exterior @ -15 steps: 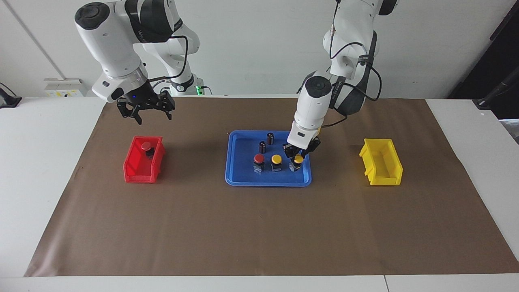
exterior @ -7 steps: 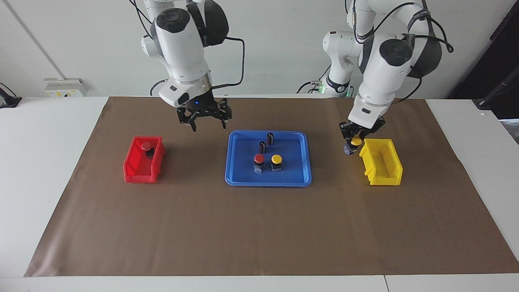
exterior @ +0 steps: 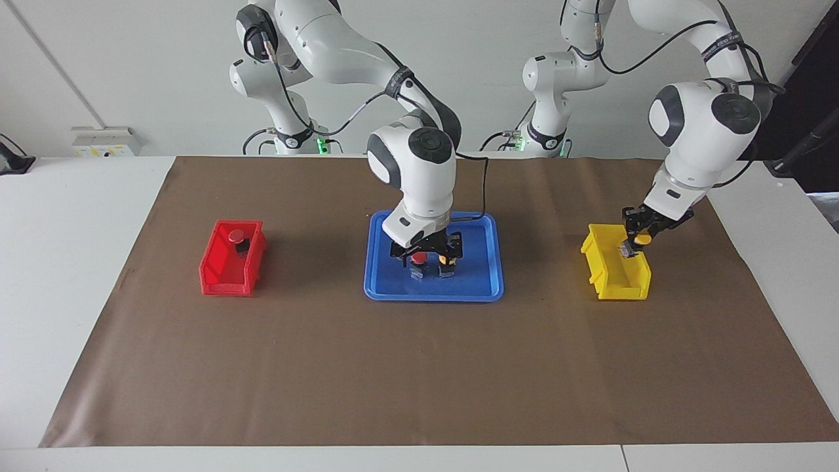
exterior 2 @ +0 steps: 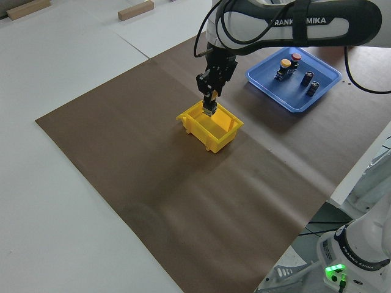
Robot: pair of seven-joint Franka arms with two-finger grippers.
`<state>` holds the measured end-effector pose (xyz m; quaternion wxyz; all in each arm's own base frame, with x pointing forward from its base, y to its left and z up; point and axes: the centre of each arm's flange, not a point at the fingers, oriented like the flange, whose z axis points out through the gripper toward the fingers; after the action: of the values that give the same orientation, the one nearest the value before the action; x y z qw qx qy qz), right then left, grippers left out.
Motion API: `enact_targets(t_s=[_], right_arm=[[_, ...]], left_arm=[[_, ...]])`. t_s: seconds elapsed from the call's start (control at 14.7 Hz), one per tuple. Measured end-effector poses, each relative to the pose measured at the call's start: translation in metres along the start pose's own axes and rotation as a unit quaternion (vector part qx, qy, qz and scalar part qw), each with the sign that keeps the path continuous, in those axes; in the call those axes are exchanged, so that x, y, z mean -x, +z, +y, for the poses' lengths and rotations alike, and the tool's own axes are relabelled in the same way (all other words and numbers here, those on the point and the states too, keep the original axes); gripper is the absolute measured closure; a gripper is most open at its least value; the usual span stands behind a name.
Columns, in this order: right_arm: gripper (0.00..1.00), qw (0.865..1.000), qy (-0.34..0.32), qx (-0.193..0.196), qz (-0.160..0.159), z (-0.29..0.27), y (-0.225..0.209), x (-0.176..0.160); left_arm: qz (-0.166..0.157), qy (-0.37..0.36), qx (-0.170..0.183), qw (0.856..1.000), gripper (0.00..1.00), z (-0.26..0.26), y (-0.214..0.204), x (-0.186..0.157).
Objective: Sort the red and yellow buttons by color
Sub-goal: 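Drop the yellow button in the yellow bin while the right gripper grasps the red button, then place the red button in the red bin while the left gripper withdraws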
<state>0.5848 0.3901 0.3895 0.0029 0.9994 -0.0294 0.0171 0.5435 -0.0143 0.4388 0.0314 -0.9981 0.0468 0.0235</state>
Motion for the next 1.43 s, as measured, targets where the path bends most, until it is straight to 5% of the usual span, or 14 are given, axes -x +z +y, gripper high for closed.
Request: enact_targets(t_s=[0.34,0.68,0.88,1.02,1.22,1.43], right_arm=[[0.19,1.000,-0.003,0.018,-0.024,0.008,0.024,0.015],[0.23,0.999,-0.007,0.019,-0.025,0.010,0.031,0.026],[0.26,0.999,-0.010,0.019,-0.026,0.010,0.038,0.032],[0.32,0.999,-0.010,0.020,-0.027,0.011,0.039,0.034],[0.59,0.999,-0.009,0.021,-0.026,0.013,0.032,0.032],[0.59,0.997,-0.044,0.042,-0.052,0.038,-0.019,0.013]], left_arm=[[-0.005,0.008,0.001,1.000,0.59,0.008,0.042,0.020],[0.008,0.012,0.002,1.000,0.59,0.012,0.065,0.027],[0.011,0.012,0.002,1.000,0.32,0.012,0.066,0.026],[0.015,0.011,0.001,1.000,0.30,0.011,0.060,0.024],[0.002,0.006,-0.001,1.000,0.26,0.005,0.007,0.012],[0.007,0.001,-0.005,1.000,0.00,-0.003,-0.106,0.009]])
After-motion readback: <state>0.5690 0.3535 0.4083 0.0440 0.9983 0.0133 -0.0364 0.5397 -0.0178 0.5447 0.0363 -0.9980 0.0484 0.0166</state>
